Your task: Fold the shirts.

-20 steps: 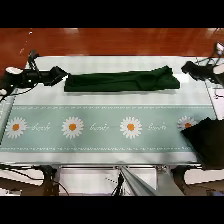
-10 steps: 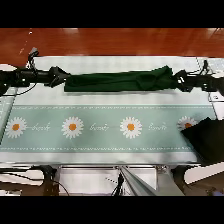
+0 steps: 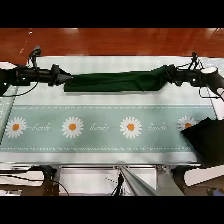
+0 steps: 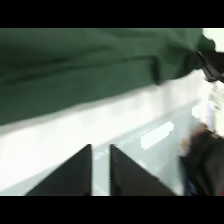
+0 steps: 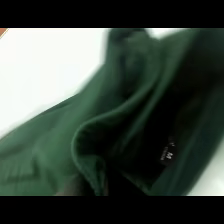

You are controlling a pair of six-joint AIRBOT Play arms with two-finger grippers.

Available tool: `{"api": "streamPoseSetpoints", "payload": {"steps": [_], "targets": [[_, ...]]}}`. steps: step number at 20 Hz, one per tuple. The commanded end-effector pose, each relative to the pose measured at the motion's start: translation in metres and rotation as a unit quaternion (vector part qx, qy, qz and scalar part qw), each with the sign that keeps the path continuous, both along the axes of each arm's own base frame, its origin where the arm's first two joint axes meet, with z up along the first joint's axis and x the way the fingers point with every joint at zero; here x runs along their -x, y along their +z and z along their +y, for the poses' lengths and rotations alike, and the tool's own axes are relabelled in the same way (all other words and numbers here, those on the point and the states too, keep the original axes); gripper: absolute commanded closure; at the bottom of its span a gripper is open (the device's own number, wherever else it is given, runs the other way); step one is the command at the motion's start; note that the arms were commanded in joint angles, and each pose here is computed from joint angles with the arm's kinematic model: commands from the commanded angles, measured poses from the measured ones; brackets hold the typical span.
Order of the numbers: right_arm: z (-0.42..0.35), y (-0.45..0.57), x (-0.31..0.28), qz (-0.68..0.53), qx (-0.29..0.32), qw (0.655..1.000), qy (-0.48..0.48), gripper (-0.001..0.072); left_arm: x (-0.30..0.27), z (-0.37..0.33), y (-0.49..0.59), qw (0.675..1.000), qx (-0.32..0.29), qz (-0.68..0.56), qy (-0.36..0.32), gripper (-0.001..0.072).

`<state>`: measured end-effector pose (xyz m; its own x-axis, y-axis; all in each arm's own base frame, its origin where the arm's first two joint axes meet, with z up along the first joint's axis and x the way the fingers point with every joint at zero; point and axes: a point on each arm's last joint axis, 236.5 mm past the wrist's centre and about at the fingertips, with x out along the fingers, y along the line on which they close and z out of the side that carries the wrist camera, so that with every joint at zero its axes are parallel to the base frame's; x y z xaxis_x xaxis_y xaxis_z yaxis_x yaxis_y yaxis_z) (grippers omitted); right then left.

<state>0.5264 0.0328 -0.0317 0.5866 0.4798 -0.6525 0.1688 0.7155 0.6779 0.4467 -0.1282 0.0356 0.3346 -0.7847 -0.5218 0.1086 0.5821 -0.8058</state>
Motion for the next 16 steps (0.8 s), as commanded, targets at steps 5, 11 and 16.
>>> {"api": "streamPoseSetpoints", "payload": {"steps": [5, 11, 16], "targets": [[0.003, 0.095, 0.078, -0.003, 0.114, 0.988, 0.102, 0.0672, 0.019, -0.093, -0.002, 0.998, -0.002, -0.008, -0.067, 0.0619], [-0.001, 0.155, 0.143, 0.001, 0.167, 0.979, 0.115, 0.0672, 0.049, -0.189, -0.025, 0.993, -0.011, -0.013, -0.119, 0.0682], [-0.005, 0.186, 0.183, -0.002, 0.195, 0.975, 0.107, 0.0672, 0.09, -0.252, -0.052, 0.987, 0.012, 0.032, -0.158, 0.0682]]}}
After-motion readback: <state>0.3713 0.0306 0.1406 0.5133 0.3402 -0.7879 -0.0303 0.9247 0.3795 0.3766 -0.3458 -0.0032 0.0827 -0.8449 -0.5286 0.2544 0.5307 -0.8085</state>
